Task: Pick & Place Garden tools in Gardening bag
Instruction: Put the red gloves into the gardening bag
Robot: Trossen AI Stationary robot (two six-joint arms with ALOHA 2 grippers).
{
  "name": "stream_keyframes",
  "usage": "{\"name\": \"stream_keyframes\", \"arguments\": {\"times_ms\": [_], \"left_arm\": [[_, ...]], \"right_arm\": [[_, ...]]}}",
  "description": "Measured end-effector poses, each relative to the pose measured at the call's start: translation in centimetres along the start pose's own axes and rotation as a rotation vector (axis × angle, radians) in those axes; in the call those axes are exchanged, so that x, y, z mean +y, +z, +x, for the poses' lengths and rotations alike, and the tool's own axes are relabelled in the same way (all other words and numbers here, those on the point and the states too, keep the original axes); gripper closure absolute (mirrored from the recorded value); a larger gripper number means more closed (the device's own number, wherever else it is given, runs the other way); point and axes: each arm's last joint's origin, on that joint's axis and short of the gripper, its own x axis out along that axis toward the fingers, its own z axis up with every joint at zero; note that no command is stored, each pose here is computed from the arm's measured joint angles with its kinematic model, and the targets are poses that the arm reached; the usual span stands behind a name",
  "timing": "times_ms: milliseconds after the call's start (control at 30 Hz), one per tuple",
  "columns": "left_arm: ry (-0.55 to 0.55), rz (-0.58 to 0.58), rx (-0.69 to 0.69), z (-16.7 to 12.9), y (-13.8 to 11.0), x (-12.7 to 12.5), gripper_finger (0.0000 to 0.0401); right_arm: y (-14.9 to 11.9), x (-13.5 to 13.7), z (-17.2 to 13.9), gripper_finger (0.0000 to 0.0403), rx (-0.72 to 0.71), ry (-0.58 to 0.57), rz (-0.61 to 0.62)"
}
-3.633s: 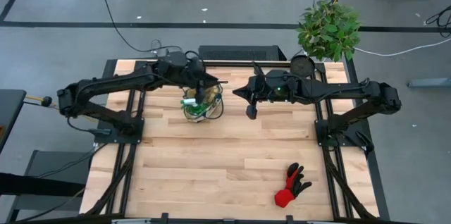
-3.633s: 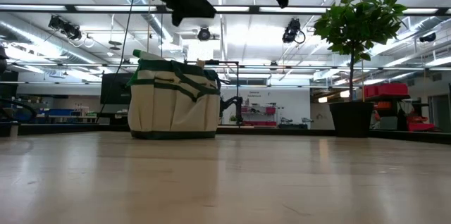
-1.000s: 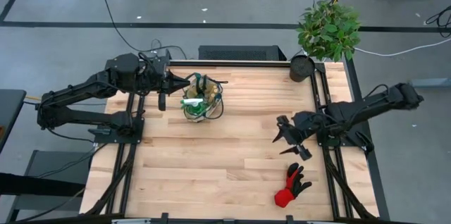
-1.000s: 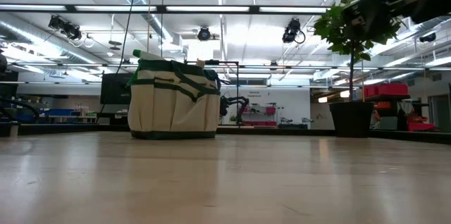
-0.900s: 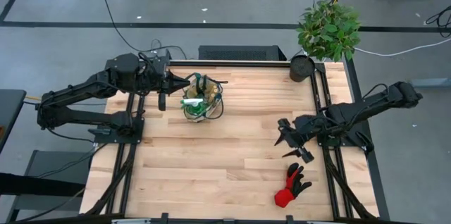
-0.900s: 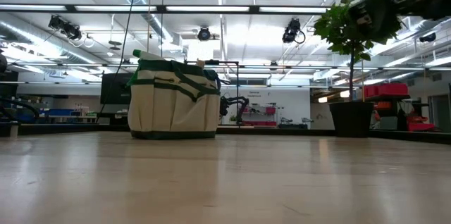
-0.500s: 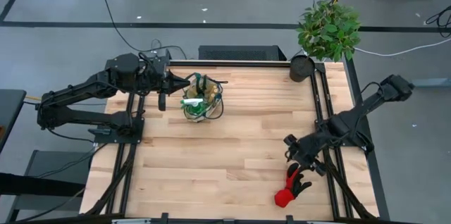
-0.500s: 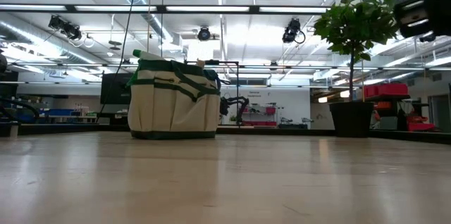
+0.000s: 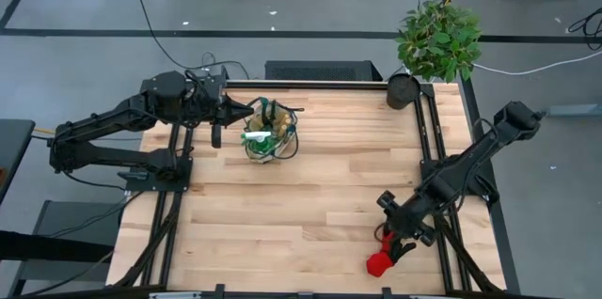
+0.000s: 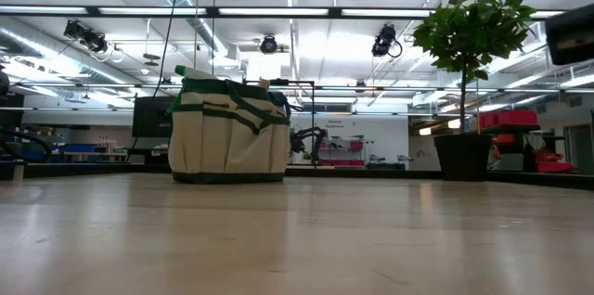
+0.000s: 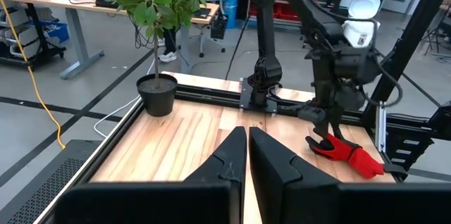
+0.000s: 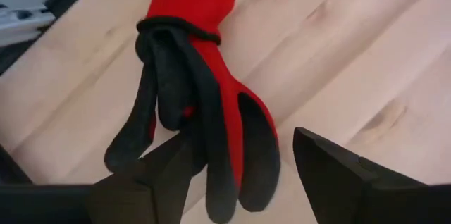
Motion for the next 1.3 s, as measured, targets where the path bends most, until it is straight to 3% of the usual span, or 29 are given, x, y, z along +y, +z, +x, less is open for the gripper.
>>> {"name": "stream_keyframes", "arguments": {"times_ms": [400,967,1100,1300], "left_arm": [[0.002,0.000,0.000,0.0,0.0,0.0,0.0376],[0.003,0.000,0.001,0.0,0.0,0.0,0.0376],[0.003,0.000,0.001,0.0,0.0,0.0,0.0376],[0.003,0.000,0.001,0.0,0.0,0.0,0.0376]], "right_arm": [[0.3,0.3,3.9,0.0160,0.178,0.013,-0.003],[0.1,0.2,6.4,0.0163,0.259,0.059,0.030],[0.1,0.2,6.4,0.0190,0.258,0.060,0.035],[0.3,0.2,6.5,0.0264,0.242,0.079,0.031]]}}
